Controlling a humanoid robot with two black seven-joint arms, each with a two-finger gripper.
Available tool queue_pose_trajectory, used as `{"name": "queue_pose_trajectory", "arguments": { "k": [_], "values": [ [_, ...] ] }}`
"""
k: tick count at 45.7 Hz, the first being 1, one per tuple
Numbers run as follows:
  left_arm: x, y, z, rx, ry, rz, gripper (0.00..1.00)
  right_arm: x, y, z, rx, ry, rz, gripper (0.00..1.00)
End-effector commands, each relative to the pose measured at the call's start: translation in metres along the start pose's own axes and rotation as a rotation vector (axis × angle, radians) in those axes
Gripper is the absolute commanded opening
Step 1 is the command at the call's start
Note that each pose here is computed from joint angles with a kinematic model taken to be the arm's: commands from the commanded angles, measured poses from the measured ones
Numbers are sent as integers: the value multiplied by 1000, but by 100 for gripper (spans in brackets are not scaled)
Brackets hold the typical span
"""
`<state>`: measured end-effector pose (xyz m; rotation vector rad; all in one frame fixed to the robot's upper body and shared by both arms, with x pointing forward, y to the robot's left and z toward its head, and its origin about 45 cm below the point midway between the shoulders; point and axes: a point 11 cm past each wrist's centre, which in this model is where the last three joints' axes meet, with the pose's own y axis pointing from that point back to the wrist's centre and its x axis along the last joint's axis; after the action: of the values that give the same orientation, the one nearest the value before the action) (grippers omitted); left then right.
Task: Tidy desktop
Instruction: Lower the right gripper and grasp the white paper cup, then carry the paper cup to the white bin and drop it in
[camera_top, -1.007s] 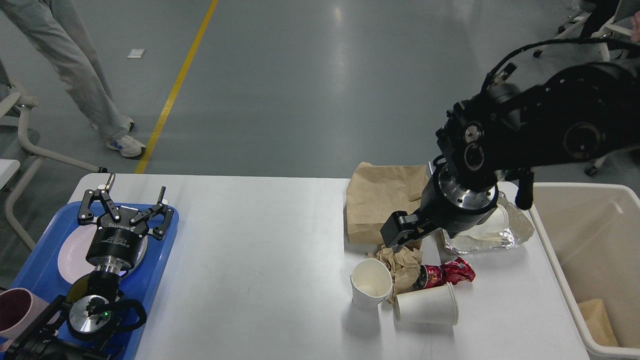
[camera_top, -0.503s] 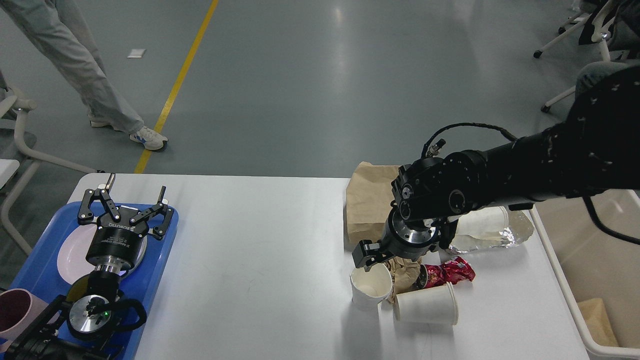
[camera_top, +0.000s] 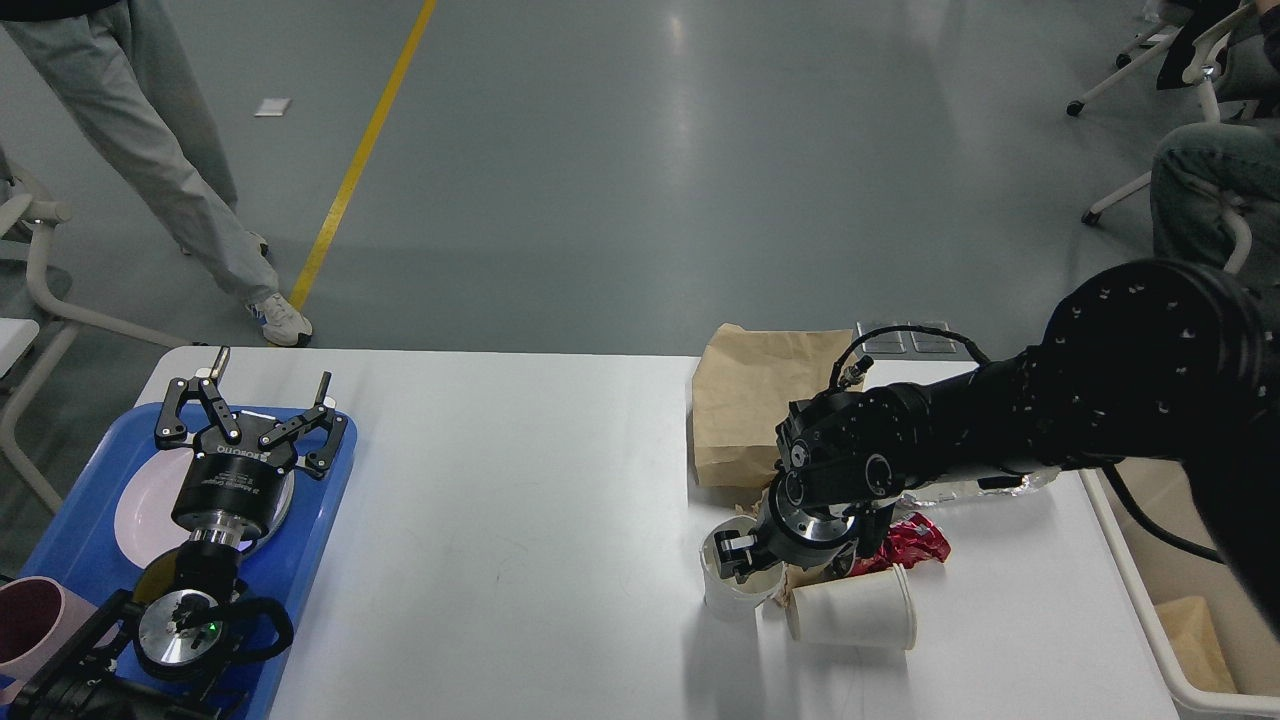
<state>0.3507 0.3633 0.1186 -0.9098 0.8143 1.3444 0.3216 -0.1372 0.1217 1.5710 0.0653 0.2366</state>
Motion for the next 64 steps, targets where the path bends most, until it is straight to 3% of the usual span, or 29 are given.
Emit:
{"name": "queue_pose_trajectory", "arguments": {
  "k": [1, 7, 8, 39, 52, 64],
  "values": [
    [0, 0, 0, 1, -1, 0, 96, 0, -2, -1, 4, -13, 12, 43],
    [0, 0, -1, 1, 1, 0, 96, -2, -2, -3, 13, -16, 6, 3],
    [0, 0, 0, 0, 1, 0, 96, -3, -3, -4, 13, -15, 4, 0],
    [0, 0, 0, 1, -1, 0, 96, -6, -1, -6, 23, -38, 12, 0],
    [0, 0, 0, 0, 1, 0, 96, 7, 67, 3, 32, -84, 11, 0],
    [0, 0, 0, 1, -1, -2, 96, 12, 148, 52, -22, -126, -12, 0]
  ]
}}
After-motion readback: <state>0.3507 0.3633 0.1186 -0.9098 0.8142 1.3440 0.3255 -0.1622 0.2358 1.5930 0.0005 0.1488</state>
